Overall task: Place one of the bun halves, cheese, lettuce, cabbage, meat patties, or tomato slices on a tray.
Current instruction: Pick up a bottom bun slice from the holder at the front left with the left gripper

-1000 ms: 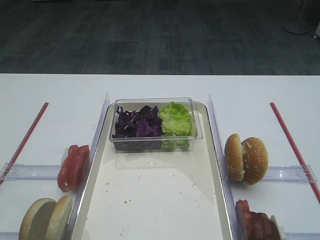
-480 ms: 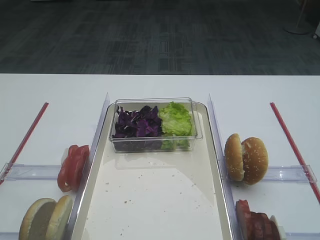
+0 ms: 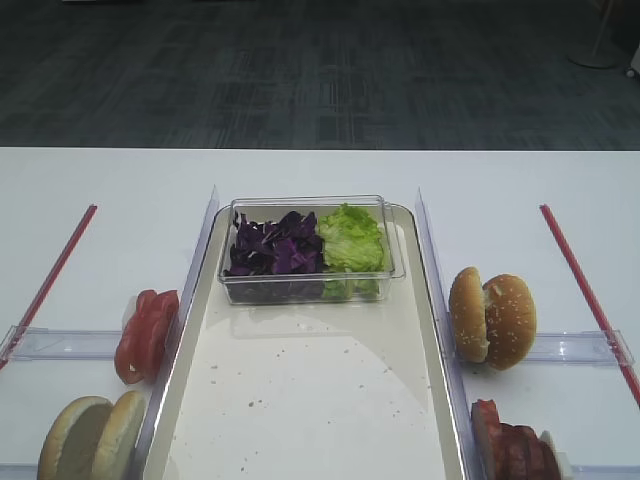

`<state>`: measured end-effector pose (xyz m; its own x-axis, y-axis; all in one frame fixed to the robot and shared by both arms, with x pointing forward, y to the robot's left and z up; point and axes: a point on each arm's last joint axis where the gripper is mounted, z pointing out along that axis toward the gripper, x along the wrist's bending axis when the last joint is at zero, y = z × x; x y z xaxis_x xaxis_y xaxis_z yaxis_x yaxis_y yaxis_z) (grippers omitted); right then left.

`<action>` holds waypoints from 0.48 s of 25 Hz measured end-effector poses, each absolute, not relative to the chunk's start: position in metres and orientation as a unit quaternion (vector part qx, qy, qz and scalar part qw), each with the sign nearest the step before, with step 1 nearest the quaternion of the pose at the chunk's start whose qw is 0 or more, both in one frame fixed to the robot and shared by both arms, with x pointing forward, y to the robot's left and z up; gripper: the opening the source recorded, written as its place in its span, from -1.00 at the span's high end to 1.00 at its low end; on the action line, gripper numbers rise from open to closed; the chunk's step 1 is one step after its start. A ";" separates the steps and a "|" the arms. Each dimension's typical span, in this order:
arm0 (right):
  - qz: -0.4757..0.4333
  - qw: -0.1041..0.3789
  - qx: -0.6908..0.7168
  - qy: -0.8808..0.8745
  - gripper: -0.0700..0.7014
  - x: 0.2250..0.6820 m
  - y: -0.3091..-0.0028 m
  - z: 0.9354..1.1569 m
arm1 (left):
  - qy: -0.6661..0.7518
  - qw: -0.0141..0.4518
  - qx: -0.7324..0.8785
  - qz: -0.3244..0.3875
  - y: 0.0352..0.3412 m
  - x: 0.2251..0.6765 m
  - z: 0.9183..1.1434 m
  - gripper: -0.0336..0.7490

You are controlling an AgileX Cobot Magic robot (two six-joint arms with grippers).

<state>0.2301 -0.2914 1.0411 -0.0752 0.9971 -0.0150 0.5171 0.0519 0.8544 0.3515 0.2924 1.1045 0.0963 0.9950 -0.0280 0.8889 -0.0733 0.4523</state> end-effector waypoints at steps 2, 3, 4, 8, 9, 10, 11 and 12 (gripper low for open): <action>0.355 0.338 0.590 0.642 -0.94 0.230 -0.291 1.041 | 0.665 0.164 0.719 0.121 0.291 0.366 1.098 -0.85; 0.355 0.338 0.590 0.642 -0.94 0.230 -0.291 1.041 | 0.669 0.156 0.719 0.105 0.290 0.374 1.093 -0.85; 0.355 0.338 0.590 0.642 -0.94 0.230 -0.291 1.041 | 0.672 0.145 0.721 0.089 0.289 0.381 1.088 -0.85; 0.355 0.338 0.590 0.642 -0.94 0.230 -0.291 1.041 | 0.681 0.112 0.722 0.045 0.287 0.404 1.070 -0.85; 0.355 0.338 0.590 0.642 -0.94 0.230 -0.291 1.041 | 0.683 0.104 0.722 0.036 0.286 0.408 1.065 -0.85; 0.355 0.338 0.590 0.642 -0.94 0.230 -0.291 1.041 | 0.684 0.097 0.722 0.029 0.286 0.413 1.061 -0.85; 0.355 0.338 0.590 0.642 -0.94 0.230 -0.291 1.041 | 0.685 0.090 0.723 0.023 0.286 0.416 1.058 -0.85; 0.355 0.338 0.590 0.642 -0.94 0.230 -0.291 1.041 | 0.686 0.083 0.723 0.016 0.286 0.419 1.054 -0.85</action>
